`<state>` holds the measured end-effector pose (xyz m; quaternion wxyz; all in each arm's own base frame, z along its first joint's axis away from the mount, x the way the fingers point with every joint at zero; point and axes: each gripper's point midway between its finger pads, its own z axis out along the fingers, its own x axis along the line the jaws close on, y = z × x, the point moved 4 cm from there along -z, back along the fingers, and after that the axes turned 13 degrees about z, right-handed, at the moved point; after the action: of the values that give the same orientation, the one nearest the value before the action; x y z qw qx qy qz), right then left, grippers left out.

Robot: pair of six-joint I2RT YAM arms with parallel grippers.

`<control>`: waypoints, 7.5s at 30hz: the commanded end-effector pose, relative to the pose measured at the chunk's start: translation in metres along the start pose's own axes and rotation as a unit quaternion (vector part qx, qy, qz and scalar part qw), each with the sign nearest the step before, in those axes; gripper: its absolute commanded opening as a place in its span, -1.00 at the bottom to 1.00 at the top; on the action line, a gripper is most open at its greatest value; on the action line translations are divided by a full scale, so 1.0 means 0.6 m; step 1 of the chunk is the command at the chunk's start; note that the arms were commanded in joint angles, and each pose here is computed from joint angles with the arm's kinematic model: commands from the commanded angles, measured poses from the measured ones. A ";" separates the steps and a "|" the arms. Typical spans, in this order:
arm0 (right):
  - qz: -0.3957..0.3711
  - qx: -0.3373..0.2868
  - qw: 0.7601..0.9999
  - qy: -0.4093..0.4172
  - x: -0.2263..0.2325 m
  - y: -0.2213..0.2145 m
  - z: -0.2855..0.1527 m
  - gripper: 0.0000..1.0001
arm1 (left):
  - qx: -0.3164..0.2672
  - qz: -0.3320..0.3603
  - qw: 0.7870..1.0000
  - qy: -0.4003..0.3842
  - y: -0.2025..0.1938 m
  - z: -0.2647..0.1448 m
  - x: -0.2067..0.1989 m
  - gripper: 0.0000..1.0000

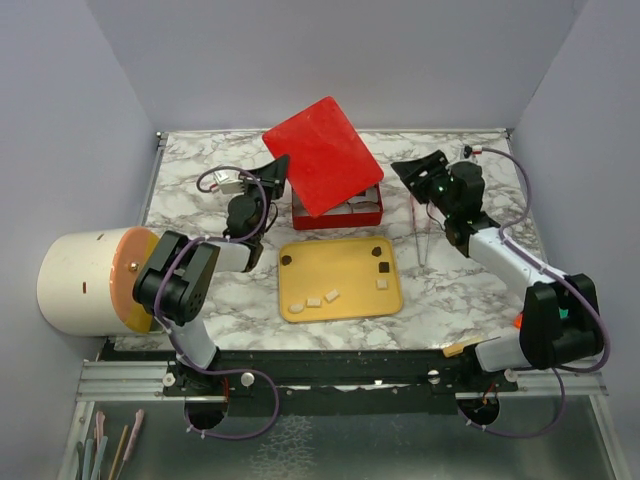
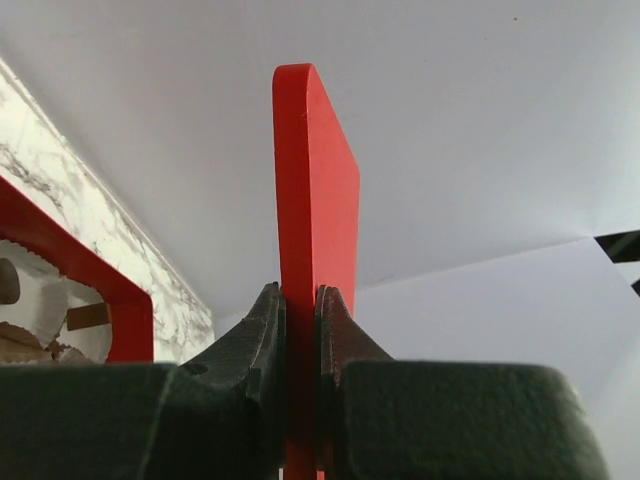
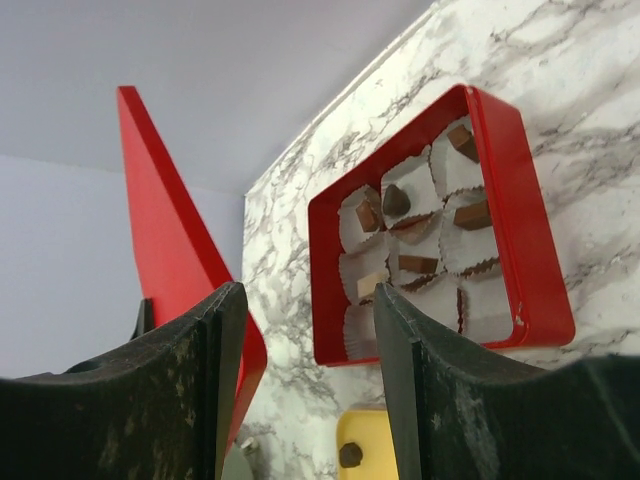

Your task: Pack the chocolate

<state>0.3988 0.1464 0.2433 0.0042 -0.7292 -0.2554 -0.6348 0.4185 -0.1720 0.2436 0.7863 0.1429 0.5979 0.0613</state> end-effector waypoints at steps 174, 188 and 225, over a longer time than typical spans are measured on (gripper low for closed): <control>0.077 0.413 0.900 0.116 -0.129 -0.035 0.162 -0.99 | 0.047 0.176 0.972 0.147 -0.035 0.051 0.199 0.17; 0.081 0.412 0.902 0.106 -0.151 -0.030 0.167 -0.99 | 0.067 0.170 0.974 0.132 -0.062 0.048 0.184 0.13; 0.020 0.381 0.923 0.057 -0.168 -0.006 0.220 -0.40 | 0.104 0.175 0.972 0.115 -0.102 0.046 0.187 0.08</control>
<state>0.5017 0.1638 0.1307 0.3423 -0.6290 -0.4548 -0.5295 0.4712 -0.1888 0.1223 0.6539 0.3007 0.6734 0.1689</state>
